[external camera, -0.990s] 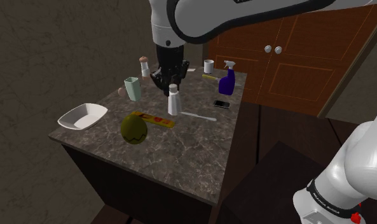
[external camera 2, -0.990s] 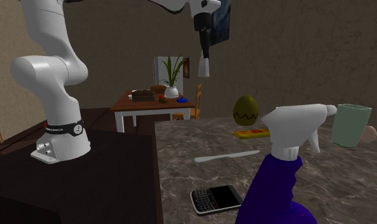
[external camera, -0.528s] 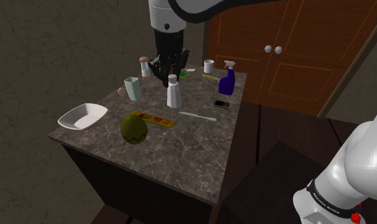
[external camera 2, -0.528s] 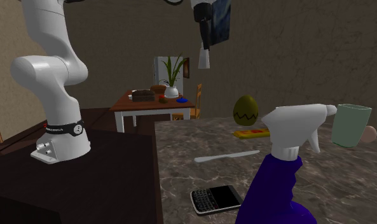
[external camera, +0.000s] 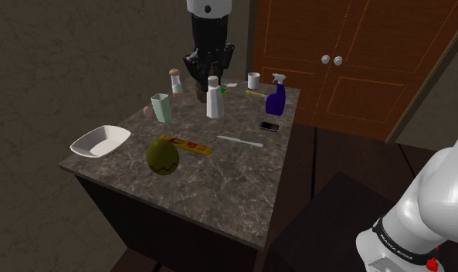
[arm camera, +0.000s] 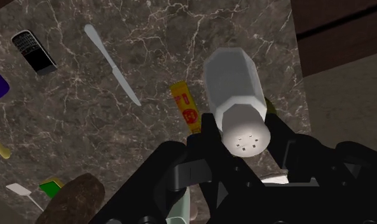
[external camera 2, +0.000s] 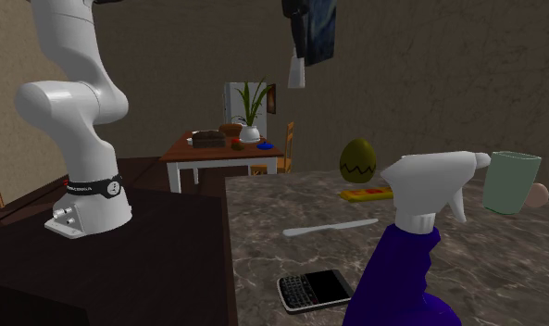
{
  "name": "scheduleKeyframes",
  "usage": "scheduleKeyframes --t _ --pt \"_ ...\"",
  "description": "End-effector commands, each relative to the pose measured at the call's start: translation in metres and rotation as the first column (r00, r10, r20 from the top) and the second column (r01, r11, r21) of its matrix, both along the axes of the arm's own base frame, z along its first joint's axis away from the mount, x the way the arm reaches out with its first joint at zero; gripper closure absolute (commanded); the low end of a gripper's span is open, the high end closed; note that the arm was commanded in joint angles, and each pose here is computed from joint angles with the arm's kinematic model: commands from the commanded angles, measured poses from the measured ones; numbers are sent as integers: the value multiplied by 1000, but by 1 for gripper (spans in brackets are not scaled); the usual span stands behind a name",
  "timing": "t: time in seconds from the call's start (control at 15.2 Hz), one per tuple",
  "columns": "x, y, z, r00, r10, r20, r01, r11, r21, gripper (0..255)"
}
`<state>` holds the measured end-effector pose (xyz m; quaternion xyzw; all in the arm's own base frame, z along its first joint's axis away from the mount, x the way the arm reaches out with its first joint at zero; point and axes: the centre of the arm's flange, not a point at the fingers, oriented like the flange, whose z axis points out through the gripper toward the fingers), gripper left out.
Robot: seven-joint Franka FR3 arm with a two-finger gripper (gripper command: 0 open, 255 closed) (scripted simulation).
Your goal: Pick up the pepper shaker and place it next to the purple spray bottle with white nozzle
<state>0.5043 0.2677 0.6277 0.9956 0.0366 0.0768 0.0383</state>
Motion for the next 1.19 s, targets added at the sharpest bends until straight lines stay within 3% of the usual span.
scheduleKeyframes --t 0.0,1.12 --pt "4 -24 3 1000 0 0 0 1000 0 255" --pt "40 -245 3 1000 0 0 0 1000 0 255"
